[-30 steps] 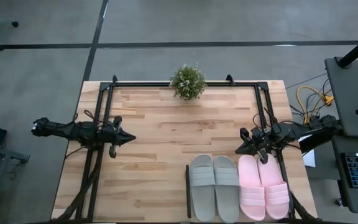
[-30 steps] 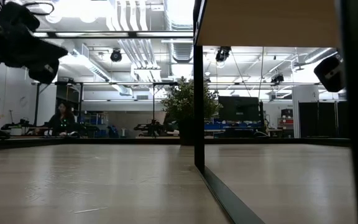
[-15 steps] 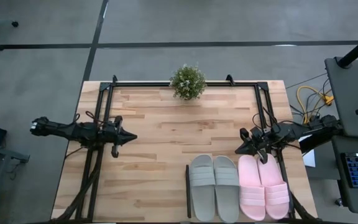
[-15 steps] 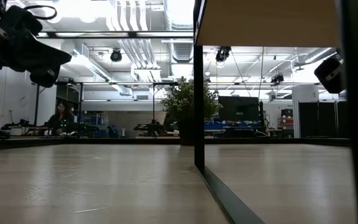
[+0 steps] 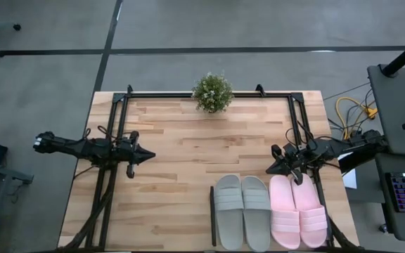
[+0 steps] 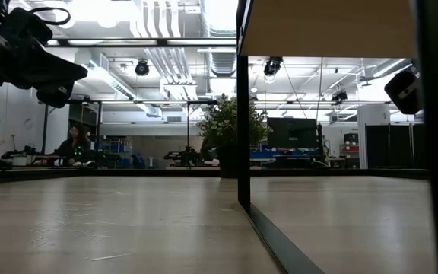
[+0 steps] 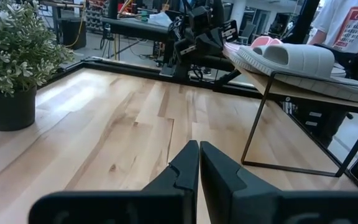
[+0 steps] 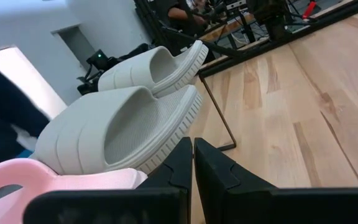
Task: Pick and place slides into the shelf
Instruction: Return to Home Position
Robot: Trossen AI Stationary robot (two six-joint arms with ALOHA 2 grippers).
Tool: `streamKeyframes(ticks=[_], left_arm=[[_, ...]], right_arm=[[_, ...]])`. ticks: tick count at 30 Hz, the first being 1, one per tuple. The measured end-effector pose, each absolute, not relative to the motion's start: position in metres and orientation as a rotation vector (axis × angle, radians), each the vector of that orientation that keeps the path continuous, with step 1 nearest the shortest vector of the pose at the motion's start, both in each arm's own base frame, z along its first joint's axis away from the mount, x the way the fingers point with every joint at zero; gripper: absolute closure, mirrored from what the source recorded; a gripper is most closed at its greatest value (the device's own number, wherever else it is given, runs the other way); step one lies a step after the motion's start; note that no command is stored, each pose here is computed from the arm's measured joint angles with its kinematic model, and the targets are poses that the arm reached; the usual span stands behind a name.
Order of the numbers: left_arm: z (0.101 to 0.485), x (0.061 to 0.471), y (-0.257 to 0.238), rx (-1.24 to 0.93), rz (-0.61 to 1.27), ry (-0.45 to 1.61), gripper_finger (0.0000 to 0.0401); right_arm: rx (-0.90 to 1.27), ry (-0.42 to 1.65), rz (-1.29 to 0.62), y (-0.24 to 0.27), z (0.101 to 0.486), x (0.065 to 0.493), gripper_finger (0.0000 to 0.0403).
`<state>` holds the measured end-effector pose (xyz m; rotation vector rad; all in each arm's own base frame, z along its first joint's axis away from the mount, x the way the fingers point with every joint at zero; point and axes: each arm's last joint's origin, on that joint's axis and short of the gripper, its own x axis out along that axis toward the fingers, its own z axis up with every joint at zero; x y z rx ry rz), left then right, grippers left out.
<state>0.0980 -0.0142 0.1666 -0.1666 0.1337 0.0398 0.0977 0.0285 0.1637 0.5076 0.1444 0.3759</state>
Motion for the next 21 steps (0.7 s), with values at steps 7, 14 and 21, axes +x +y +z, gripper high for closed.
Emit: streamKeyframes(ticks=[7, 14, 21], left_arm=[[0.1656, 0.0986, -0.0144, -0.164, 0.04, 0.144, 0.0401], [0.1651, 0.0989, -0.0144, -0.162, 0.041, 0.151, 0.0401], [0.1649, 0.099, -0.0145, -0.162, 0.041, 0.151, 0.0401]], right_arm=[[0.508, 0.144, 0.376, 0.0285, 0.1637, 0.0977, 0.0394], [0.508, 0.144, 0.376, 0.0285, 0.1637, 0.0977, 0.0394], [0.508, 0.144, 0.376, 0.0285, 0.1637, 0.0977, 0.0394]])
